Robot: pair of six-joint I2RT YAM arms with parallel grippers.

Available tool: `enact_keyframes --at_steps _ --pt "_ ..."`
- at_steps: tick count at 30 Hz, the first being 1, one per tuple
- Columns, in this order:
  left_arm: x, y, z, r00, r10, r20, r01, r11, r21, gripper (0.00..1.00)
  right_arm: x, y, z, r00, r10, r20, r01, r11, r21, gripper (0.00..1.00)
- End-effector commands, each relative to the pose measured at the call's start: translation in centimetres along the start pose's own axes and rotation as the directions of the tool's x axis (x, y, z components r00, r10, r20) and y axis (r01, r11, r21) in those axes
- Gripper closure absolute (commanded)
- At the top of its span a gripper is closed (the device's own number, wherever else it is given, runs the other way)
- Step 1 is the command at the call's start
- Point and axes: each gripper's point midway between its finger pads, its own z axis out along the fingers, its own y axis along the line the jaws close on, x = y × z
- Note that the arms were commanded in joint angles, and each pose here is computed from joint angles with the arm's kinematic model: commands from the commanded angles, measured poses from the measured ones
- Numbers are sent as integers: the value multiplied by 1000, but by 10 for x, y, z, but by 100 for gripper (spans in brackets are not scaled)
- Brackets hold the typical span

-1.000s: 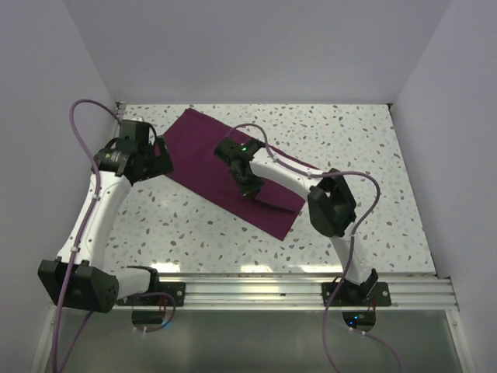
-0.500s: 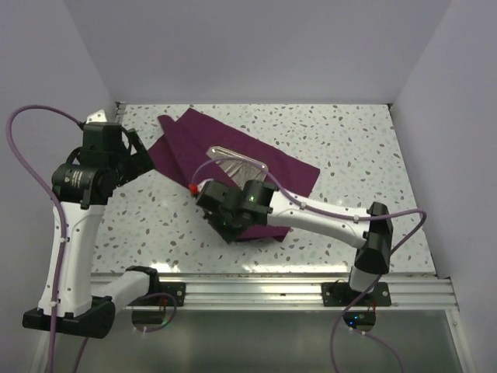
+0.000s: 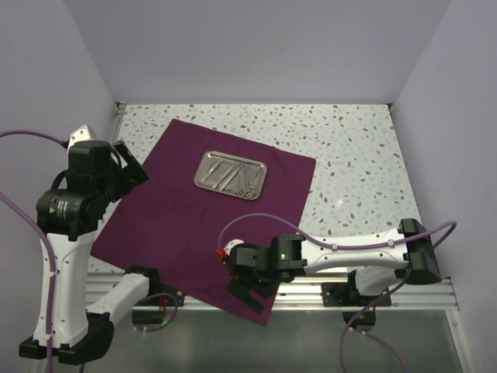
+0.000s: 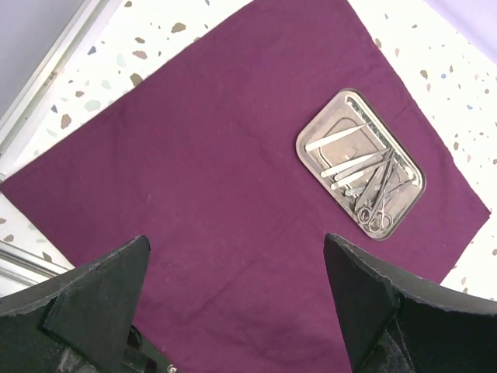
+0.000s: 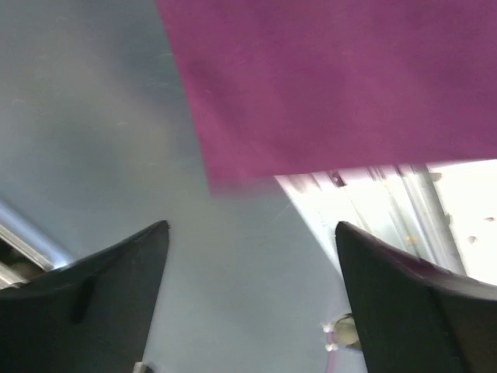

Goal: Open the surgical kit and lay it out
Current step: Open the surgical kit at the center of the board.

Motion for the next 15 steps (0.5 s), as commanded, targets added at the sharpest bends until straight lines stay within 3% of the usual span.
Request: enact_keyframes --at_steps 1,5,7,11,12,15 --pt "6 -3 10 999 -18 -42 17 1000 -23 3 -5 -24 -11 998 35 47 -41 990 133 2" --pt "6 -9 24 998 8 -63 -10 999 -33 3 -29 -45 -34 988 82 130 -113 962 249 2" --pt "7 -13 30 997 23 -74 -24 999 -23 2 -37 -66 -41 974 177 140 -210 940 269 2" --pt "5 -20 55 991 101 -83 -103 994 -27 2 -54 -114 -46 873 446 197 -478 863 164 1" --pt "5 -20 60 989 117 -86 -120 992 -31 2 -70 -141 -53 803 533 266 -575 810 115 2" --pt "7 -23 78 979 175 -103 -180 983 -37 2 -79 -195 -52 705 638 311 -696 706 131 1"
